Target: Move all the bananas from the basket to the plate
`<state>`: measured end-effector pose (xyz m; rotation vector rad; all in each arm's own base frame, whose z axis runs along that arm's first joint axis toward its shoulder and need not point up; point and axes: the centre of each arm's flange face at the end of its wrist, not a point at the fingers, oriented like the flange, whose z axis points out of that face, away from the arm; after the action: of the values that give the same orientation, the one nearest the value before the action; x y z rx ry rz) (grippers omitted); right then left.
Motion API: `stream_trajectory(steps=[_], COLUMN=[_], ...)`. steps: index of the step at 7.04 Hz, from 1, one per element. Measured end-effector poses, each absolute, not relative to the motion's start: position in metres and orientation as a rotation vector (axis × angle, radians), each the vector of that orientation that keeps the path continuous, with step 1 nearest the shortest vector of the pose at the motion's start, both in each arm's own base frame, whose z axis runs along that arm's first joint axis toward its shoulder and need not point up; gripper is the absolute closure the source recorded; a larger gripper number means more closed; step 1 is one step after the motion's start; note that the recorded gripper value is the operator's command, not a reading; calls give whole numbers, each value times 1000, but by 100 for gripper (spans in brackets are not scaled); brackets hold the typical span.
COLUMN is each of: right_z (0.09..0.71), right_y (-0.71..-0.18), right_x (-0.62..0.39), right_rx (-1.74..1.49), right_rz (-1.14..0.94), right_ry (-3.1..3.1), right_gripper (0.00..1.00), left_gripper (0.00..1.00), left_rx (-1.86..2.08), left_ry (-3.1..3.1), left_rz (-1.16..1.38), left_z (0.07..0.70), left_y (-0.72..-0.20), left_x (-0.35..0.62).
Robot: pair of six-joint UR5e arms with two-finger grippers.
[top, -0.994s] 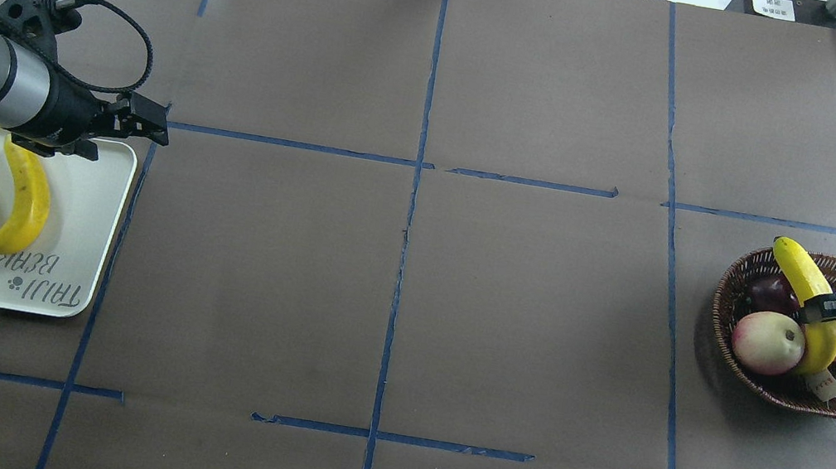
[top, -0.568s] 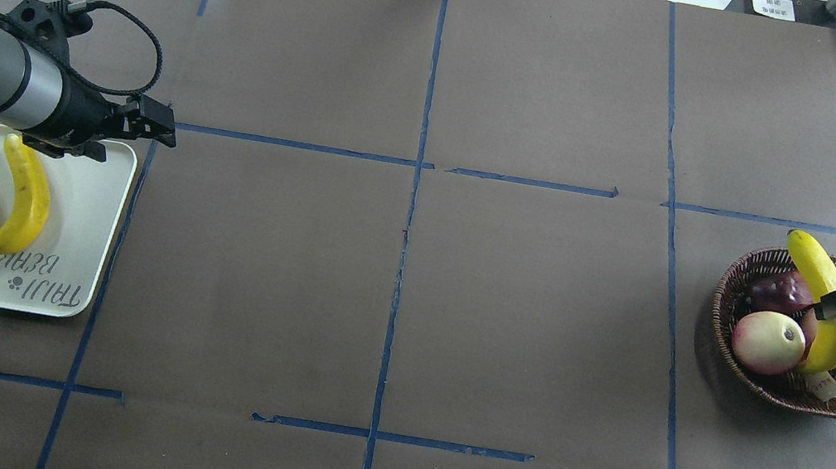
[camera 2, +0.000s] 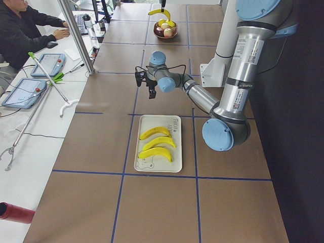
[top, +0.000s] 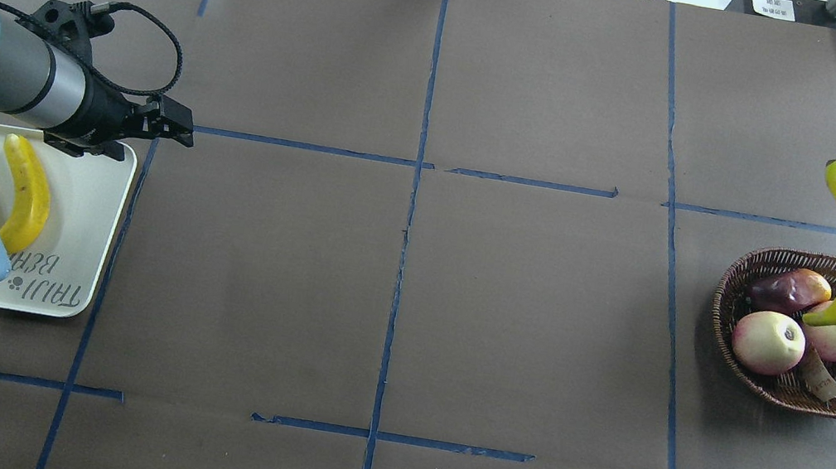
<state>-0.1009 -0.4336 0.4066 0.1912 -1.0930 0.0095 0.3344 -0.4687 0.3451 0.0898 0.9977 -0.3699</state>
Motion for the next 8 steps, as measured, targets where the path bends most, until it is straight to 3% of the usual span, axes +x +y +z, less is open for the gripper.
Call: stream_trajectory(steps=[3, 8], right_z=[290, 211], right_y=[-458, -364], right_x=[-209, -388], right_rx=[153, 241], right_rz=[156, 160], right_ry=[-1227, -1392], right_gripper=[98, 98], left_gripper=[1, 1], left_rx=[81, 38], left_ry=[1102, 1442], left_rz=[-409, -418], left_z=[292, 187], left_y=[-471, -456], left_x=[353, 399])
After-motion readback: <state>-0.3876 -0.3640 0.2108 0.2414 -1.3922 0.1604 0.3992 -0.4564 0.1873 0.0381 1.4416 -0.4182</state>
